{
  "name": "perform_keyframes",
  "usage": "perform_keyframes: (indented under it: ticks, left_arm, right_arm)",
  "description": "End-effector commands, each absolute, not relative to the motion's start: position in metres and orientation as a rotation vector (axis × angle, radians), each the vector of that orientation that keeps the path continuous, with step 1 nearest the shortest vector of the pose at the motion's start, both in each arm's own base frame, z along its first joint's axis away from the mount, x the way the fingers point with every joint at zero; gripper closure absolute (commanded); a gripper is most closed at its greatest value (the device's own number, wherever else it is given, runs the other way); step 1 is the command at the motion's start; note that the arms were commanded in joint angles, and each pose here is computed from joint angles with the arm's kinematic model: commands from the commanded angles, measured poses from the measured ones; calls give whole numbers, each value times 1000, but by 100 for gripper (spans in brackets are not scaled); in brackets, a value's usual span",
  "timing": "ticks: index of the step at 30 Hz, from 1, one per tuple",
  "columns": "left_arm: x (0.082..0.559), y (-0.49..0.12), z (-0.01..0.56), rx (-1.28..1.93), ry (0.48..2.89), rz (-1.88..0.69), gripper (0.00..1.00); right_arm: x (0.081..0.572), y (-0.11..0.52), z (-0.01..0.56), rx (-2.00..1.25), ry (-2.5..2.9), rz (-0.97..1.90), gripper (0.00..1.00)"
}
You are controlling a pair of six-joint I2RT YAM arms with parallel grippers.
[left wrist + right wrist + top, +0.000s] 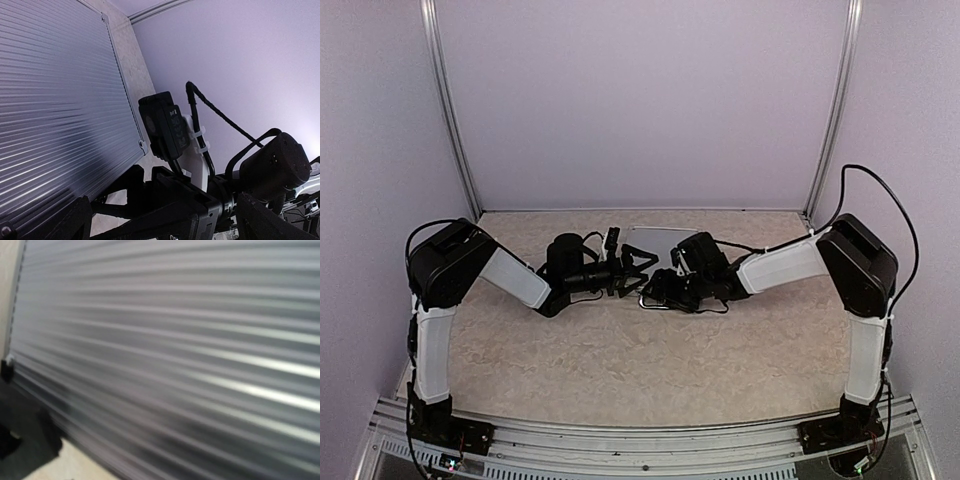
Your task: Pack up texas hold em set
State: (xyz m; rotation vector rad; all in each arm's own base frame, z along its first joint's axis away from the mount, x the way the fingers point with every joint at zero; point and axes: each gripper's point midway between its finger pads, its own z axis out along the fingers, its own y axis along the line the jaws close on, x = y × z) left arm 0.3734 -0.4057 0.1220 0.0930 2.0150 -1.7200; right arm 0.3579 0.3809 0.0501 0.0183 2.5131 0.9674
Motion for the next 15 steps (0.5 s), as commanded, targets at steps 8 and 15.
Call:
perform_keyframes:
  ticks: [8,15]
  left_arm:
    - [374,-405,100,51,2089,-1691,1]
    - [370,-403,102,46,2070,-1711,1]
  right_arm:
    - [349,389,59,36,2474,1135,26]
    - [354,384,70,63,2407,1212,26]
